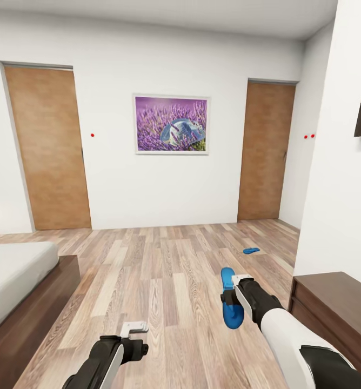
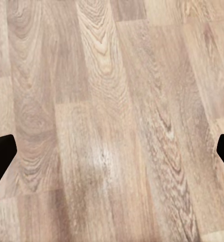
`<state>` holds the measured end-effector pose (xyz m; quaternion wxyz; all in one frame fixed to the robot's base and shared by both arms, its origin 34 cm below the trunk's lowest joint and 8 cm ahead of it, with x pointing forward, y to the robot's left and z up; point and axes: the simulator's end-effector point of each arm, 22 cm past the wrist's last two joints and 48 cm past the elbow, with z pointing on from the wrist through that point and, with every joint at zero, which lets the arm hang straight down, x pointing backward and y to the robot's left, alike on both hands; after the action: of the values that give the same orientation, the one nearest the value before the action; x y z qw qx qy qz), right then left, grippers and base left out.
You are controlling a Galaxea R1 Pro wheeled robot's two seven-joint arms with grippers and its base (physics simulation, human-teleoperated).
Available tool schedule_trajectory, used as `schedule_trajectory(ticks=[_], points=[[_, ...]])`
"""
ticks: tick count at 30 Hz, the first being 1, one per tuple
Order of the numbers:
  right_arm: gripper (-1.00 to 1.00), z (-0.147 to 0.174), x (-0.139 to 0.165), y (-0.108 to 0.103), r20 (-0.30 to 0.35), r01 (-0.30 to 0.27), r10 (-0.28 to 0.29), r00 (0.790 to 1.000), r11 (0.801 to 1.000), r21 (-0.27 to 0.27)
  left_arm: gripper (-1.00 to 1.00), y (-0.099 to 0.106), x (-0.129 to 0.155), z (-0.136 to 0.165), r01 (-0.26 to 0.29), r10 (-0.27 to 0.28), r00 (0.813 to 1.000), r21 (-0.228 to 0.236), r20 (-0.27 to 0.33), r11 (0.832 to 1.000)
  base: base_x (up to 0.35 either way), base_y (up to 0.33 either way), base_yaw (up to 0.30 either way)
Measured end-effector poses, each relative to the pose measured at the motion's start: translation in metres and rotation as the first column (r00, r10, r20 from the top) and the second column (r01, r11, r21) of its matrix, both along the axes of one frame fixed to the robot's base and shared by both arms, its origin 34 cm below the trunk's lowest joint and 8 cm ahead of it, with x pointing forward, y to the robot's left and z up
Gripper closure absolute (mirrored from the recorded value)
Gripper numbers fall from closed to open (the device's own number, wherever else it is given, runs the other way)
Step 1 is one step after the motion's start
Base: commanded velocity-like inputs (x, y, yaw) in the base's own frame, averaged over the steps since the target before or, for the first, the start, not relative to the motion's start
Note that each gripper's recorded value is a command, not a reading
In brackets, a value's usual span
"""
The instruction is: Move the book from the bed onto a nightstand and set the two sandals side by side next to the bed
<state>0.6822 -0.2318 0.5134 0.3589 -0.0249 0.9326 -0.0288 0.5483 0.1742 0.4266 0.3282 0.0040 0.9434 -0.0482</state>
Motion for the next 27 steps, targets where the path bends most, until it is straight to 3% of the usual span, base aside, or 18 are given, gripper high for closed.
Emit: schedule_trajectory(ticks=[27], points=[[1.0,0.035,0.012,0.0,-0.026,0.0,0.0,1.0,1.0,0.0,-1.0,0.001,0.012,0.041,0.0,0.0,1.0,0.003,-0.019,1.0,0.0,0.0,0.0]])
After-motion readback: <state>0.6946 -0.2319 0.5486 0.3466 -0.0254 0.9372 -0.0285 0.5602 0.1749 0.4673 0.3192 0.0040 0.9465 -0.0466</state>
